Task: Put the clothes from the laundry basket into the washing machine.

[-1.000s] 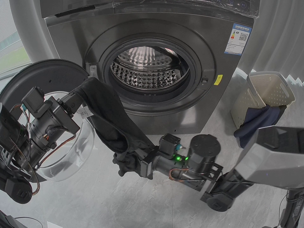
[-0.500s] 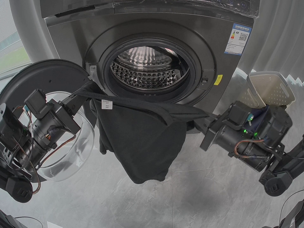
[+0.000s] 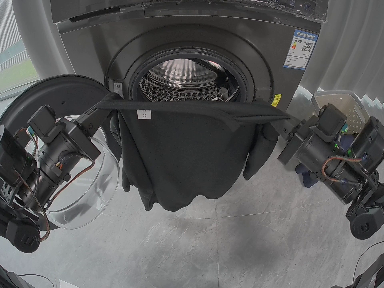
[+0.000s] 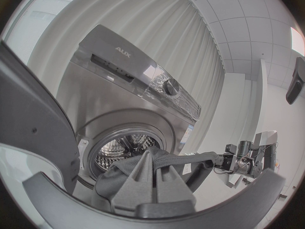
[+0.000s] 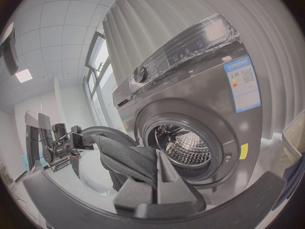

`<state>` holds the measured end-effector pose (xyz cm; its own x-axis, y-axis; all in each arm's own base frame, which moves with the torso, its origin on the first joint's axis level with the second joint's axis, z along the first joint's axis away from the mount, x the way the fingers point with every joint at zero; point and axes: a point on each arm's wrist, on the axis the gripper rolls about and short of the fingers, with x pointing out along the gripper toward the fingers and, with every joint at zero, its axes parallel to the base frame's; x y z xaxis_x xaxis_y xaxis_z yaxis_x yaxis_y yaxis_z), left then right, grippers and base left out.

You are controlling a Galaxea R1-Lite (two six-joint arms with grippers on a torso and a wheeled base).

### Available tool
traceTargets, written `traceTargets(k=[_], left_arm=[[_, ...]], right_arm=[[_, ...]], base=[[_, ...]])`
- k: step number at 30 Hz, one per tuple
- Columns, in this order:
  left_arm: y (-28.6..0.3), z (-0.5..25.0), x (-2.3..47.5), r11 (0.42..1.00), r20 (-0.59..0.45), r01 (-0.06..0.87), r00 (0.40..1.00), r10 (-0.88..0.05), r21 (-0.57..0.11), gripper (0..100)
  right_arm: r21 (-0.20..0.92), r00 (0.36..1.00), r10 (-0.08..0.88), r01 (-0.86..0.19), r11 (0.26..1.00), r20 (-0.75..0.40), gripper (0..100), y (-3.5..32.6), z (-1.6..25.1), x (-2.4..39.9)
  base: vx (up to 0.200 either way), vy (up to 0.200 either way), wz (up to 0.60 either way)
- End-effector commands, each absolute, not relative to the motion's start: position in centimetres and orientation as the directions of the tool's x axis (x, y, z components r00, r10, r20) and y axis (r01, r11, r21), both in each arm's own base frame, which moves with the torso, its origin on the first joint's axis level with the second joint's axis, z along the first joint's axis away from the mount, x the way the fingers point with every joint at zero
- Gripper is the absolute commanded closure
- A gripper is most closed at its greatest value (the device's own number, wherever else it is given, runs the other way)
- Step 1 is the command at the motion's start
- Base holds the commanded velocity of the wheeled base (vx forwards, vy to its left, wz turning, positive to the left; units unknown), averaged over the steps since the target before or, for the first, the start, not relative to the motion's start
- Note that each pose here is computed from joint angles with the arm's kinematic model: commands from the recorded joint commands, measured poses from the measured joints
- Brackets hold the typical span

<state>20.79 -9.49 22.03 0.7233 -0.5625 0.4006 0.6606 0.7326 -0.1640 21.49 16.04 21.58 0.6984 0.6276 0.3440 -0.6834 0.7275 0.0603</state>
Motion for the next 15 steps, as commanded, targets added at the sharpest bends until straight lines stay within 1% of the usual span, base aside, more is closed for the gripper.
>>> traceTargets(k=[1, 6, 11, 15], left_arm=[[-9.4, 23.1, 20.8, 0.745, 0.440, 0.651, 0.717, -0.541, -0.144, 100], [-9.2, 24.2, 20.0, 0.744, 0.479, 0.657, 0.695, -0.536, -0.122, 100], [-9.3, 24.5, 19.4, 0.746, 0.487, 0.659, 0.686, -0.541, -0.099, 100], [-9.2, 24.8, 19.1, 0.744, 0.495, 0.661, 0.680, -0.542, -0.094, 100]], right_arm=[[0.064, 0.706, 0.590, -0.661, 0.748, 0.392, 100, 15.4, 23.0, 21.4], [0.079, 0.724, 0.558, -0.636, 0.768, 0.405, 100, 15.1, 23.4, 21.1], [0.095, 0.718, 0.542, -0.636, 0.766, 0.437, 100, 14.8, 24.3, 20.5], [0.107, 0.718, 0.538, -0.637, 0.763, 0.441, 100, 14.8, 24.4, 20.5]], base=[[0.000, 0.000, 0.00], [0.000, 0.000, 0.00], [0.000, 0.000, 0.00], [0.000, 0.000, 0.00]])
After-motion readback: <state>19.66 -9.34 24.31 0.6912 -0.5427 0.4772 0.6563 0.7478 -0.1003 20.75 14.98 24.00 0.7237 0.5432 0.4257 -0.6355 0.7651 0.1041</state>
